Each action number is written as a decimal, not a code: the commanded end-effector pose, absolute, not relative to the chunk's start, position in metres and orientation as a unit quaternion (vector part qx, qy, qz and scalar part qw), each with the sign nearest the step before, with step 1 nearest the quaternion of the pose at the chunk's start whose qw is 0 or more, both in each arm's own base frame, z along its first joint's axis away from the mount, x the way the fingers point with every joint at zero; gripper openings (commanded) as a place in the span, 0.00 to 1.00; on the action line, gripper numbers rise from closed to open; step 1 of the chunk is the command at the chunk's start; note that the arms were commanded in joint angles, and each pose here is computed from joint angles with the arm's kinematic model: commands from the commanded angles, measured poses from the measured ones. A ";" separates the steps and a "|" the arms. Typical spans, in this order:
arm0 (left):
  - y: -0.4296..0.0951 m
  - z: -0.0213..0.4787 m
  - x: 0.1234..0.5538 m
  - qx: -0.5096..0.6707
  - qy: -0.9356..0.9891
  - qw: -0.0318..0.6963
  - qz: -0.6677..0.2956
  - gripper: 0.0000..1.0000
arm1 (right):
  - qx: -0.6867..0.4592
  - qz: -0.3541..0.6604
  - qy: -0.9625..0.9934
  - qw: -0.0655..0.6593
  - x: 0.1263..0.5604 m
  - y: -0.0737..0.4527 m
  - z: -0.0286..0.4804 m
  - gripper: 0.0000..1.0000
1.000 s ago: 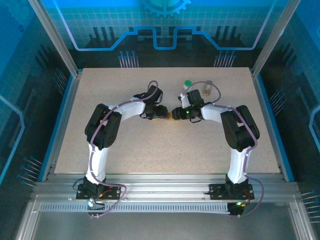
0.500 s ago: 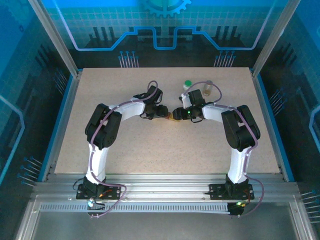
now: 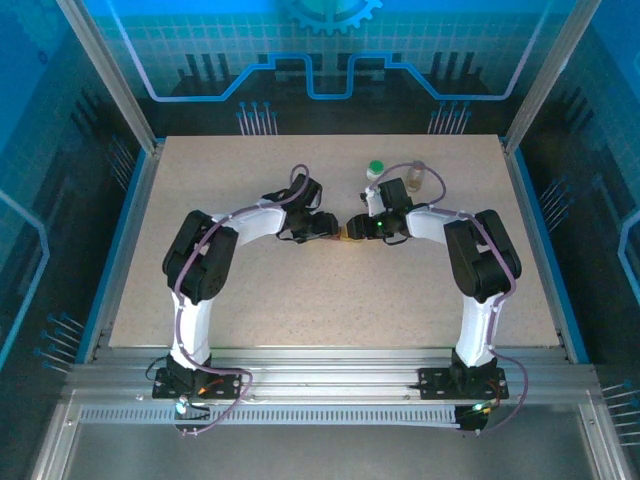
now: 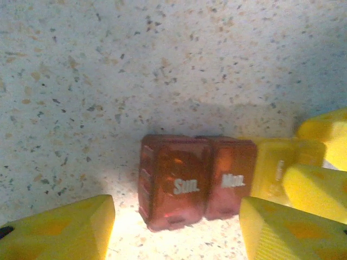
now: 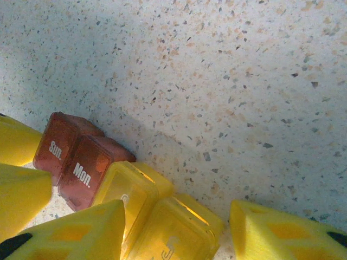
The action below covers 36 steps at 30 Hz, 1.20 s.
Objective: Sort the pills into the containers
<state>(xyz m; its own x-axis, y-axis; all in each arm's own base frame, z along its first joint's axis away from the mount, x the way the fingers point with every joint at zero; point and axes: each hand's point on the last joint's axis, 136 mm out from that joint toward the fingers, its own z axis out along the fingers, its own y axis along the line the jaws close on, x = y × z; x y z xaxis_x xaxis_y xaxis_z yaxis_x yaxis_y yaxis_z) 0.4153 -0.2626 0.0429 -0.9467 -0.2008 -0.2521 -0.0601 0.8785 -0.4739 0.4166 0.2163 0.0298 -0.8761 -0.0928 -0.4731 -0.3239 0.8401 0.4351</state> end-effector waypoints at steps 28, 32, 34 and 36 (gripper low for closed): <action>-0.257 0.062 0.416 -0.052 0.963 0.181 -0.194 0.62 | -0.108 0.253 0.942 0.195 0.421 0.207 0.021 0.53; -0.256 0.107 0.421 -0.051 0.949 0.223 -0.217 0.63 | -0.117 0.275 0.932 0.206 0.433 0.218 0.026 0.53; -0.250 0.121 0.420 -0.052 0.944 0.239 -0.219 0.64 | -0.118 0.282 0.927 0.217 0.439 0.221 0.034 0.53; -0.241 0.132 0.418 -0.055 0.940 0.255 -0.219 0.64 | -0.116 0.286 0.924 0.226 0.443 0.223 0.044 0.53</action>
